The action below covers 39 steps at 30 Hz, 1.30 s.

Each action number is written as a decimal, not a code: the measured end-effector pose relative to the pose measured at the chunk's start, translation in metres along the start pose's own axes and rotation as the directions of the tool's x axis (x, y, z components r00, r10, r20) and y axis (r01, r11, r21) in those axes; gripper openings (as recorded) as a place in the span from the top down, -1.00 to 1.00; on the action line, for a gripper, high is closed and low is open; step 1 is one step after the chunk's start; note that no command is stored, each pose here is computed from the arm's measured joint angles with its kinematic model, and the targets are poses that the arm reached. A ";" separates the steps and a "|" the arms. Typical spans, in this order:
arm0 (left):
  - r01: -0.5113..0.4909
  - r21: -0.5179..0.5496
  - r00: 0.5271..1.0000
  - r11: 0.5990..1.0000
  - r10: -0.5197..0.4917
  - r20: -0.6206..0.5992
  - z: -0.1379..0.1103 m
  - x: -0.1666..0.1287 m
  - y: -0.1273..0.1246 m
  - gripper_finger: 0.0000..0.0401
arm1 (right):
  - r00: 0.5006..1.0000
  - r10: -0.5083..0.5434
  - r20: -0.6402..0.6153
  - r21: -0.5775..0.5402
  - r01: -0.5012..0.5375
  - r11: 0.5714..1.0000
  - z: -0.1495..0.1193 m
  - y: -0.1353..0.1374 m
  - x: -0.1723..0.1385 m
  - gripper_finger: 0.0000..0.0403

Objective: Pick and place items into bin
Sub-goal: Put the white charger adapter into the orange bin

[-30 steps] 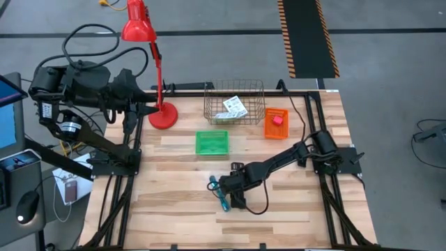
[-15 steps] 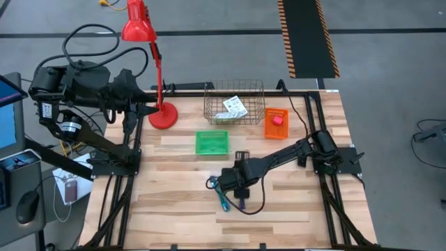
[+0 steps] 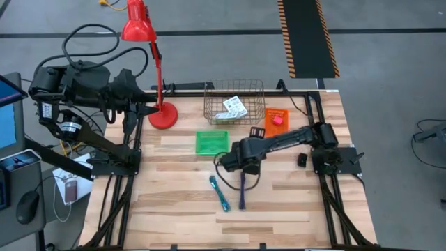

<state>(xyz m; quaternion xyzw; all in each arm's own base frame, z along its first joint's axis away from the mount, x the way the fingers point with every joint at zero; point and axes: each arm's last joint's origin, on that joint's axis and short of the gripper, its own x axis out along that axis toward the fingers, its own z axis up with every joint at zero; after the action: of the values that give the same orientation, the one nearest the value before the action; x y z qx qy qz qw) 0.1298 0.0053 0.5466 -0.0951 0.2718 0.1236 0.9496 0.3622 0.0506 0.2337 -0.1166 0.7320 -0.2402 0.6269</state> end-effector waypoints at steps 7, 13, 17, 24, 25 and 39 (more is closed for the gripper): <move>0.000 0.000 1.000 1.000 0.000 0.000 0.000 0.000 0.000 0.25 | 0.997 0.025 -0.080 0.079 -0.018 0.997 0.007 -0.032 0.022 0.09; 0.000 0.000 1.000 1.000 0.000 0.000 0.000 0.000 0.000 0.25 | 0.979 0.069 -0.191 0.148 -0.041 0.988 0.008 -0.056 0.053 0.09; 0.000 0.000 1.000 1.000 0.000 0.000 0.000 0.000 0.000 0.25 | 0.961 0.072 -0.269 0.192 -0.020 0.981 0.004 -0.065 0.074 0.09; 0.000 0.000 1.000 1.000 0.000 0.000 0.000 0.000 0.000 0.25 | 0.935 0.067 -0.349 0.214 0.010 0.977 -0.005 -0.068 0.095 0.09; 0.000 0.000 1.000 1.000 0.000 0.000 0.000 0.000 0.000 0.25 | 0.933 0.063 -0.354 0.216 0.016 0.976 -0.006 -0.067 0.096 0.09; 0.000 0.000 1.000 1.000 0.000 0.000 0.000 0.000 0.000 0.25 | 0.964 0.044 -0.262 0.246 0.023 0.969 -0.021 -0.088 0.072 0.09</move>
<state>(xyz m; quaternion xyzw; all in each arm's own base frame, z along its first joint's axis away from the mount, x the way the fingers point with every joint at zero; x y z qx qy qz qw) 0.1298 0.0053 0.5466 -0.0951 0.2718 0.1236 0.9496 0.3172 -0.0541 0.2174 -0.0004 0.7744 -0.3397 0.5339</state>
